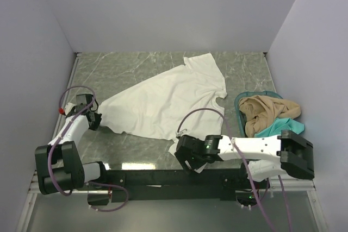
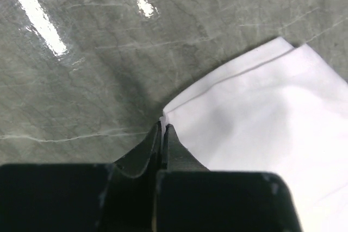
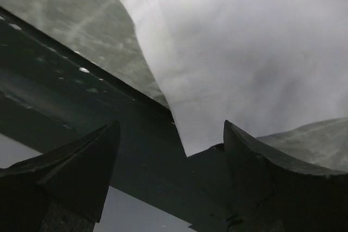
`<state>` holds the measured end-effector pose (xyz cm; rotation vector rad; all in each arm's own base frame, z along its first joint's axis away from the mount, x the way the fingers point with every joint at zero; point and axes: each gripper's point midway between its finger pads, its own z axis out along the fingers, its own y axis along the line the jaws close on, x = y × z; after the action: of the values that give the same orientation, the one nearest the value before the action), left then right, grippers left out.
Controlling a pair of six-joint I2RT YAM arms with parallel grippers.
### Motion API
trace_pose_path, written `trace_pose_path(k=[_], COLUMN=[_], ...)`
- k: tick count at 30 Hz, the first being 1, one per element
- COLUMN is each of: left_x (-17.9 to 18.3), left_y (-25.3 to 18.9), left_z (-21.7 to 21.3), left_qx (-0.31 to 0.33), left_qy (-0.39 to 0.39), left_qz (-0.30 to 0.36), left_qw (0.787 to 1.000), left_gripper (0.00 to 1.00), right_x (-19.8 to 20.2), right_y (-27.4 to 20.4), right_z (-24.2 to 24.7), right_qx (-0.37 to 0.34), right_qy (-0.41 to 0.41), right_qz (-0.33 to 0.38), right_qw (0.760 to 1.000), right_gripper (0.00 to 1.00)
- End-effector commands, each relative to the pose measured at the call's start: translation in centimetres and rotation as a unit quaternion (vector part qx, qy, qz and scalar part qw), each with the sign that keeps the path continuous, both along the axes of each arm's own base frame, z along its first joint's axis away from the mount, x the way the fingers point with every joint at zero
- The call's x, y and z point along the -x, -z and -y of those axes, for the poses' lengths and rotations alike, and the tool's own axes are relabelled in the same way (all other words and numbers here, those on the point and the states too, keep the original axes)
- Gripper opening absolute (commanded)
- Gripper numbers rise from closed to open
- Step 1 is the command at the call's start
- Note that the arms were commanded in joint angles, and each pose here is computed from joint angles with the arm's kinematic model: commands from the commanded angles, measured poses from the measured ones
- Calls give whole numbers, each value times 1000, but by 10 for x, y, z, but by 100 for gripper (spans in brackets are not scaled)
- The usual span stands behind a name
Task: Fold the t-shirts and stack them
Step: Flatten the tshirt out
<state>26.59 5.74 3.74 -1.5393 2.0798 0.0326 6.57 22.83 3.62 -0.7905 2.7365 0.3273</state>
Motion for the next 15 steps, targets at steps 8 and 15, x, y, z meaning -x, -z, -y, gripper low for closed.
trace_pose_path(k=[8,15], left_x=[2,3], left_y=[-9,-14], left_z=[-2,-4], left_qx=[-9,-12], left_qy=[-5,-12], left_qz=[17,18], left_qw=[1000,1000], left_gripper=[1,1], right_x=[3,-6], right_y=[34,39], right_z=[23,40], right_qx=[108,137], right_qy=[64,94], right_qz=[-8,4], right_qw=[992,986], right_gripper=[68,18])
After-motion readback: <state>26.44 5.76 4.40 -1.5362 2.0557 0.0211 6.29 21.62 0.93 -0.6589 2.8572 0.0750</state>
